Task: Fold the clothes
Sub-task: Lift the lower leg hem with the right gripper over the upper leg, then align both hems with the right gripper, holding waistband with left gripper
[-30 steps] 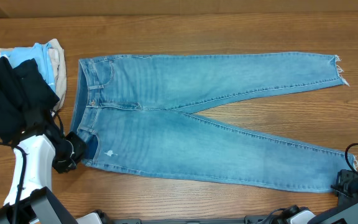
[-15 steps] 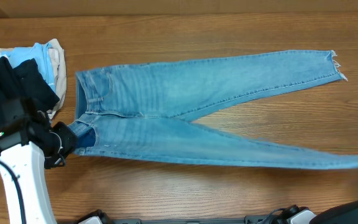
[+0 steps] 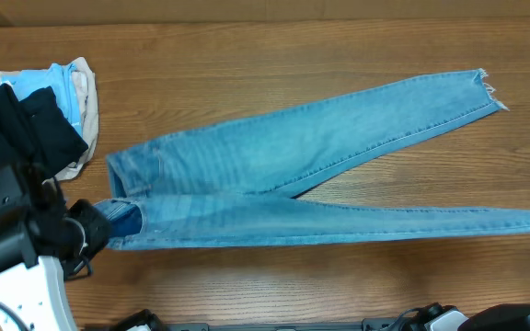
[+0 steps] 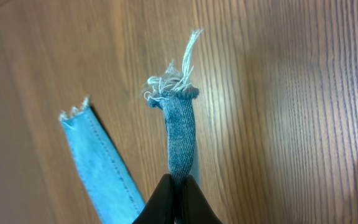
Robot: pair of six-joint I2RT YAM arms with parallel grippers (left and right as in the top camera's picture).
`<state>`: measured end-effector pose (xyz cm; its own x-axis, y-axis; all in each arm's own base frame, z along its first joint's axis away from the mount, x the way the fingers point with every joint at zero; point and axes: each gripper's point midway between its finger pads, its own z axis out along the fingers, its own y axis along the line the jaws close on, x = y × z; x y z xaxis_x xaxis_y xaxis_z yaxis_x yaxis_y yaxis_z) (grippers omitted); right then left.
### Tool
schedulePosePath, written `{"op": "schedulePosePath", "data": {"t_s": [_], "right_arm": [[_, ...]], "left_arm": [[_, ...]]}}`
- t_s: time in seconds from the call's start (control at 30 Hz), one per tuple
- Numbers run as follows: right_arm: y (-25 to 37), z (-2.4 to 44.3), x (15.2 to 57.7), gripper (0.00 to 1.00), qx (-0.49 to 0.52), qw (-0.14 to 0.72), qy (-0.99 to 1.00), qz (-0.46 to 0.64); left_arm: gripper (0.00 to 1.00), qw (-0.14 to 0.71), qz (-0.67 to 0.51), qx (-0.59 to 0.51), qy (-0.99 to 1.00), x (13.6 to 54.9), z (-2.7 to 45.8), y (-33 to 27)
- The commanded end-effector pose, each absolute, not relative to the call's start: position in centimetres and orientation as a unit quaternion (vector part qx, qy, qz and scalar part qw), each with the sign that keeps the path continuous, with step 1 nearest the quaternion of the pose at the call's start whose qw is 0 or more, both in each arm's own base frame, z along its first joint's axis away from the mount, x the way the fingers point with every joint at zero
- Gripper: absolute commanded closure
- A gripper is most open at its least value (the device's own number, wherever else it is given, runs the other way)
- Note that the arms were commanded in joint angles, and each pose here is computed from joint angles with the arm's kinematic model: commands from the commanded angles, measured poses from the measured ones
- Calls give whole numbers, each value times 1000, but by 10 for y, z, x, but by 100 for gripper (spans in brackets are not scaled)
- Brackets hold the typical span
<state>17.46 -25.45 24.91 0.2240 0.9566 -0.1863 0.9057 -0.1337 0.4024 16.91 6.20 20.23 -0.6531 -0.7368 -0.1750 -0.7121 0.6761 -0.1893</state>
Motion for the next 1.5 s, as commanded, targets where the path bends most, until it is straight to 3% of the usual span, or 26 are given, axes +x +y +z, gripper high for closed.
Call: {"op": "schedulePosePath", "data": {"t_s": [0.0,0.3,0.63,0.93,1.47], "right_arm": [[-270,287,176,96,726,282,627,23],[-247,298,231,96,623,304,721,2],[-235,239,285,96,569,219,792,-30],[-237,199,326,96,536,199,820,-31],[-228,164,409,96,481,248,840,-29]], "left_arm": [[93,182,22,-409,894,159,229,89],[90,205,17,-418,885,195,226,107],[90,130,-30,-409,903,247,174,112],[90,121,-42,-380,916,291,142,108],[93,96,26,-450,888,287,123,126]]}}
